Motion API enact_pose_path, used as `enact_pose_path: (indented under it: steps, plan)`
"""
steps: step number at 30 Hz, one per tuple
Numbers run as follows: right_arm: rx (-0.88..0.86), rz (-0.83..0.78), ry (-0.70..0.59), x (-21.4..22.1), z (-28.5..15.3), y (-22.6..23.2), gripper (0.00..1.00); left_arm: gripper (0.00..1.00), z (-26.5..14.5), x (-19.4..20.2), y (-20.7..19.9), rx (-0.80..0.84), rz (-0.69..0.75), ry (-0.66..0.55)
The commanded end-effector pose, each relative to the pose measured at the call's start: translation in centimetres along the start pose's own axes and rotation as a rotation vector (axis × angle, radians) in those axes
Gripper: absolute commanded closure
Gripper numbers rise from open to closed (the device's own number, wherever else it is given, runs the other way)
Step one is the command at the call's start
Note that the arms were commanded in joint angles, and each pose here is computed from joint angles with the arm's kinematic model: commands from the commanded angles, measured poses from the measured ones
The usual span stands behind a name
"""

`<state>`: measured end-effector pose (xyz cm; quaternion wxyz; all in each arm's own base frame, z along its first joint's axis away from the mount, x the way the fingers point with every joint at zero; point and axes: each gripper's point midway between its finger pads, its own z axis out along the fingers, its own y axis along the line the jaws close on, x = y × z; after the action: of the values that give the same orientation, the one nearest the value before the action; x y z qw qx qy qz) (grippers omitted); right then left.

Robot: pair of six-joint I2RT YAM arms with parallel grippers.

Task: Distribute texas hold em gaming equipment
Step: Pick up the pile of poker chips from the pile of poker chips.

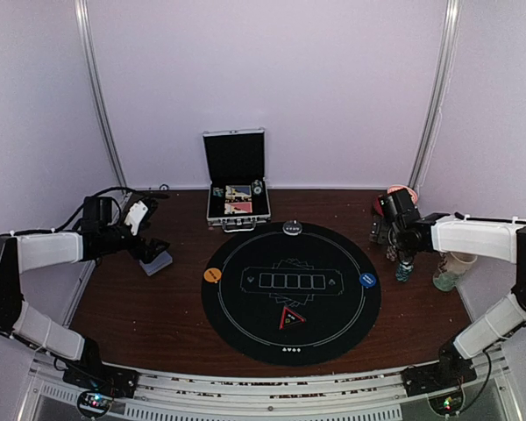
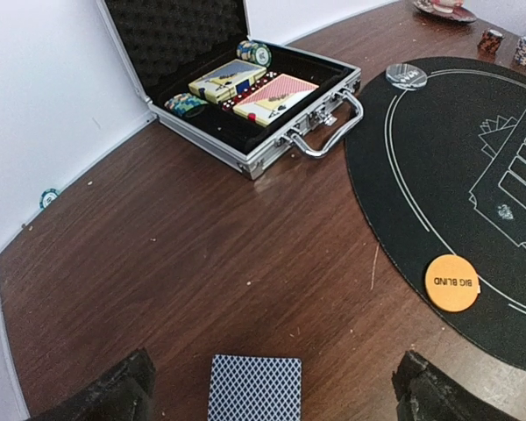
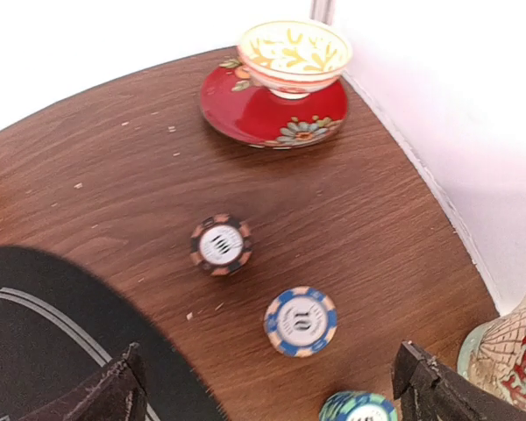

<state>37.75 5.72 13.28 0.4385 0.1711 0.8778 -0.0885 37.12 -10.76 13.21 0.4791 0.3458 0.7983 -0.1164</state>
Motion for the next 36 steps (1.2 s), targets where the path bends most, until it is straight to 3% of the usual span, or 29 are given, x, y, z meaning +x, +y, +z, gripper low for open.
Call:
enact_pose_path:
  steps: [1, 9, 36]
  plan:
    - [0.073, 0.026, 0.015, -0.8, 2.2, -1.5, 0.03, 0.02, 0.1, -1.4, 0.1, 0.014, -0.008, -0.068]
    - [0.078, 0.025, 0.098, 0.1, 5.6, -1.6, 0.06, 0.02, -0.5, -2.0, -0.2, 0.017, 0.006, -0.098]
    - [0.054, 0.063, 0.149, 2.7, 7.0, -3.0, 0.28, 0.02, -0.5, -2.0, -0.2, 0.014, 0.004, -0.105]
